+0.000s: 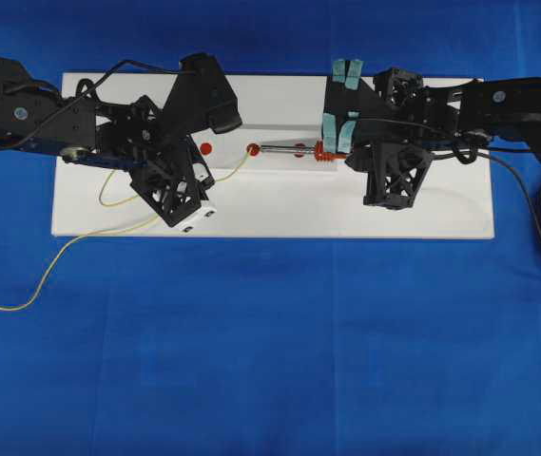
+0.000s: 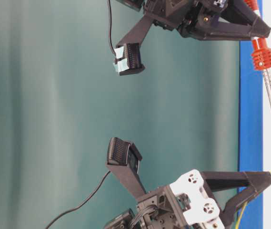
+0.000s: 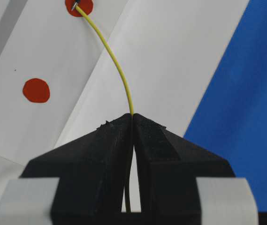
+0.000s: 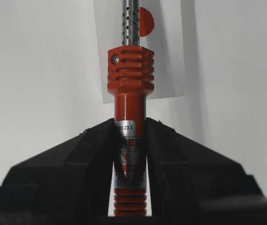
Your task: Touch the tip of the soldering iron to the tip of the solder at the mark.
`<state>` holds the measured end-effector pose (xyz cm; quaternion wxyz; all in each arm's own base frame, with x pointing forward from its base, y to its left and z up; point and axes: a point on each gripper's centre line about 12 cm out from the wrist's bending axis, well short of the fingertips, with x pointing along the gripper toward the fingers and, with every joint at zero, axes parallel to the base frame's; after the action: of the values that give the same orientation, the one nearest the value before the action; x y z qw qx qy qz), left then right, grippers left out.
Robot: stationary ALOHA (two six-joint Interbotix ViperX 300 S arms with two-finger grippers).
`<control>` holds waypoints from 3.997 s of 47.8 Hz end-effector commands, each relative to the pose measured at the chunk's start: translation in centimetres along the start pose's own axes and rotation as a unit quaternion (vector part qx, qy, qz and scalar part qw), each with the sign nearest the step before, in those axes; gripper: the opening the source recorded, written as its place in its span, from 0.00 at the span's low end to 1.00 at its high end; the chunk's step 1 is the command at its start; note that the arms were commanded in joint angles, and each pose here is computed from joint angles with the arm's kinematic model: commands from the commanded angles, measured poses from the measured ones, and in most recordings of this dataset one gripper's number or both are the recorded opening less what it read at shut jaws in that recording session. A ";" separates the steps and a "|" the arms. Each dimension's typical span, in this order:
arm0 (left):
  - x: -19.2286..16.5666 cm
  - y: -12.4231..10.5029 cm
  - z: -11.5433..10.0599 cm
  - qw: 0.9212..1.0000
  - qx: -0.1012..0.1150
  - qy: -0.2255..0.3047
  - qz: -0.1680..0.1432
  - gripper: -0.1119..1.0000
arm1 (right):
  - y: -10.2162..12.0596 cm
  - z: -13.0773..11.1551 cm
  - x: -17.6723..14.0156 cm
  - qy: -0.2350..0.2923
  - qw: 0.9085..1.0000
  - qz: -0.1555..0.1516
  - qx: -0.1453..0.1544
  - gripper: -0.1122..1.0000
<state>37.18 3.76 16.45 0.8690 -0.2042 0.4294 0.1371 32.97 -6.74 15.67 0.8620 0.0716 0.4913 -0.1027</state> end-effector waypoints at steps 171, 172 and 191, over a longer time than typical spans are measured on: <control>-7.6 -0.7 -1.3 0.989 0.019 -0.131 -0.071 0.12 | -1.1 0.7 -3.9 -0.059 0.998 -0.008 0.011 0.16; -7.6 -0.7 -1.3 0.989 0.018 -0.131 -0.072 0.12 | -1.3 0.6 -4.2 -0.061 0.998 -0.010 0.012 0.16; -7.6 -0.7 -1.4 0.989 0.019 -0.130 -0.071 0.12 | -2.2 -1.5 -7.2 -0.110 0.993 -0.017 0.031 0.16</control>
<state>31.77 2.02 20.87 0.9223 -0.1997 0.3166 0.0961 27.48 -7.71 20.13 0.8979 0.0793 0.4106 -0.1377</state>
